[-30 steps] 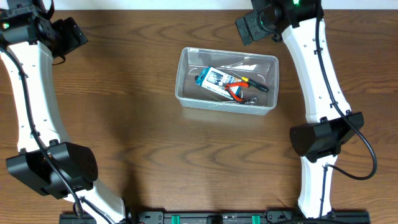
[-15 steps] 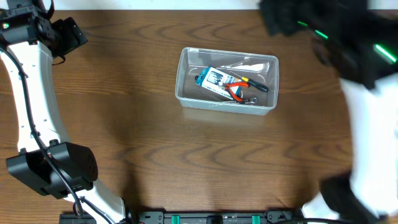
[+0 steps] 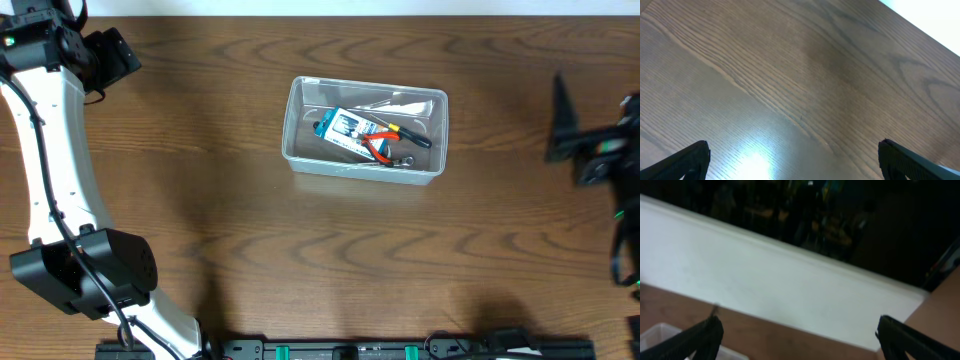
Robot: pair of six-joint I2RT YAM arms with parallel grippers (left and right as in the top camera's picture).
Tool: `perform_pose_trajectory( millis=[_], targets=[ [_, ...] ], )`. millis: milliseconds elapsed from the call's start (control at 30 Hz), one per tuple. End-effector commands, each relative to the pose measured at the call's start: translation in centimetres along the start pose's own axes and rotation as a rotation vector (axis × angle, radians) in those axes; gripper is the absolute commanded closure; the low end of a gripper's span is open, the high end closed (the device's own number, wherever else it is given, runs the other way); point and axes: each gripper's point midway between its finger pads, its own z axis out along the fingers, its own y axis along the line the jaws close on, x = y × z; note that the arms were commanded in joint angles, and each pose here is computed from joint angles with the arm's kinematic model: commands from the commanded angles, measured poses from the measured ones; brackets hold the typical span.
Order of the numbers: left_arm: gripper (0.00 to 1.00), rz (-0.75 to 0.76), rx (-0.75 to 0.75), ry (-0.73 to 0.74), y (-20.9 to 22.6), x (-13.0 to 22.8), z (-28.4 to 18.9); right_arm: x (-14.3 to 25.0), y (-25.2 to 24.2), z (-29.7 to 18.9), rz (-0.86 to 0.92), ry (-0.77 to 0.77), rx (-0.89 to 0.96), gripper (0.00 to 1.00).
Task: Pack container
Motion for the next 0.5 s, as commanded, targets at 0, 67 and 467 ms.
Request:
perform_pose_trajectory(
  millis=[0, 67, 467],
  targets=[
    [0.02, 0.002, -0.016, -0.003, 0.2, -0.1, 0.1, 4.4, 1.1, -0.6, 0.1, 0.025, -0.016, 0.01],
    [0.02, 0.002, -0.016, -0.003, 0.2, -0.1, 0.1, 6.6, 1.7, -1.0, 0.163, 0.022, -0.015, 0.01],
    [0.02, 0.002, -0.016, -0.003, 0.2, -0.1, 0.1, 19.0, 5.0, -2.3, 0.38, -0.092, 0.005, 0.01]
  ],
)
